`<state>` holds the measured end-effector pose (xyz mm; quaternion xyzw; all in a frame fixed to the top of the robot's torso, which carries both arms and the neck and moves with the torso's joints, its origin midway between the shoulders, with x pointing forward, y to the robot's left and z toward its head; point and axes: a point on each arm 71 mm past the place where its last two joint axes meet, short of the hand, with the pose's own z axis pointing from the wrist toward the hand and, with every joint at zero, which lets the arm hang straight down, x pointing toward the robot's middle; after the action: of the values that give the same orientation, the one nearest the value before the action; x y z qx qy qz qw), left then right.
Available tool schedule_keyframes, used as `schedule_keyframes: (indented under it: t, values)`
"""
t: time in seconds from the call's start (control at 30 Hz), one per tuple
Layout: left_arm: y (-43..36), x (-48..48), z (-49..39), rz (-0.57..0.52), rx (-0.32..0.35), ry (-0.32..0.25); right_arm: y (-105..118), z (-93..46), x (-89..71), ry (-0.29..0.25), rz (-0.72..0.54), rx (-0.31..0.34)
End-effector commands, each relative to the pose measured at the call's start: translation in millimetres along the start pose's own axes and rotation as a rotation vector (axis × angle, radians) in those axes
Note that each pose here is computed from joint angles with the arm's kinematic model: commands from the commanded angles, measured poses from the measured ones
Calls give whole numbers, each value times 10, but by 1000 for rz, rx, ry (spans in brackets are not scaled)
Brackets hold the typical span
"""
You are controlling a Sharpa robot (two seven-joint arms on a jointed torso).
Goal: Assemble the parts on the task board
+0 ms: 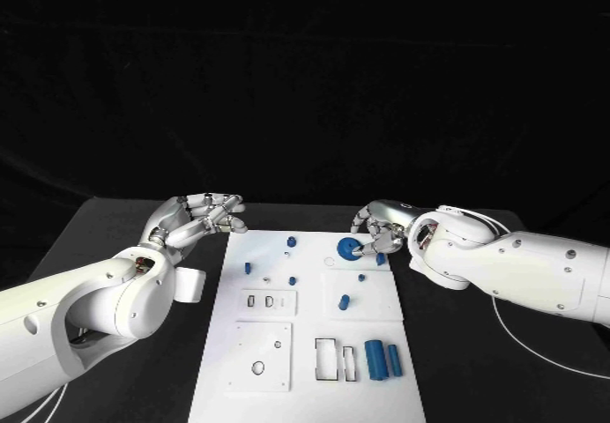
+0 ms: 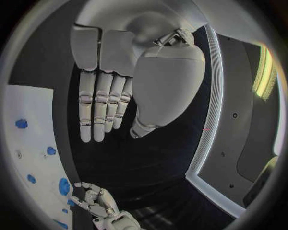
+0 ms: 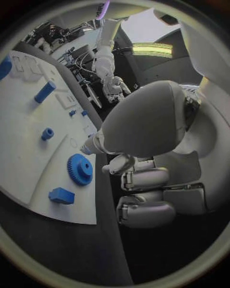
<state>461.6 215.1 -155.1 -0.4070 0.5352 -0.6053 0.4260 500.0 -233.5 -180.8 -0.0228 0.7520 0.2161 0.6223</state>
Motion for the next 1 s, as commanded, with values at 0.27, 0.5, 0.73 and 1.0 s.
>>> schedule_keyframes:
  t: [0.27,0.5,0.73,1.0]
  values:
    - [-9,23,11,-9,8,20,-26,87,88,40,5,43]
    - [-8,26,14,-9,8,20,-12,134,124,48,-8,44]
    - [-7,27,16,-9,8,20,-34,169,144,52,-13,51]
    - [-8,23,16,-7,10,16,-44,188,172,67,-13,56]
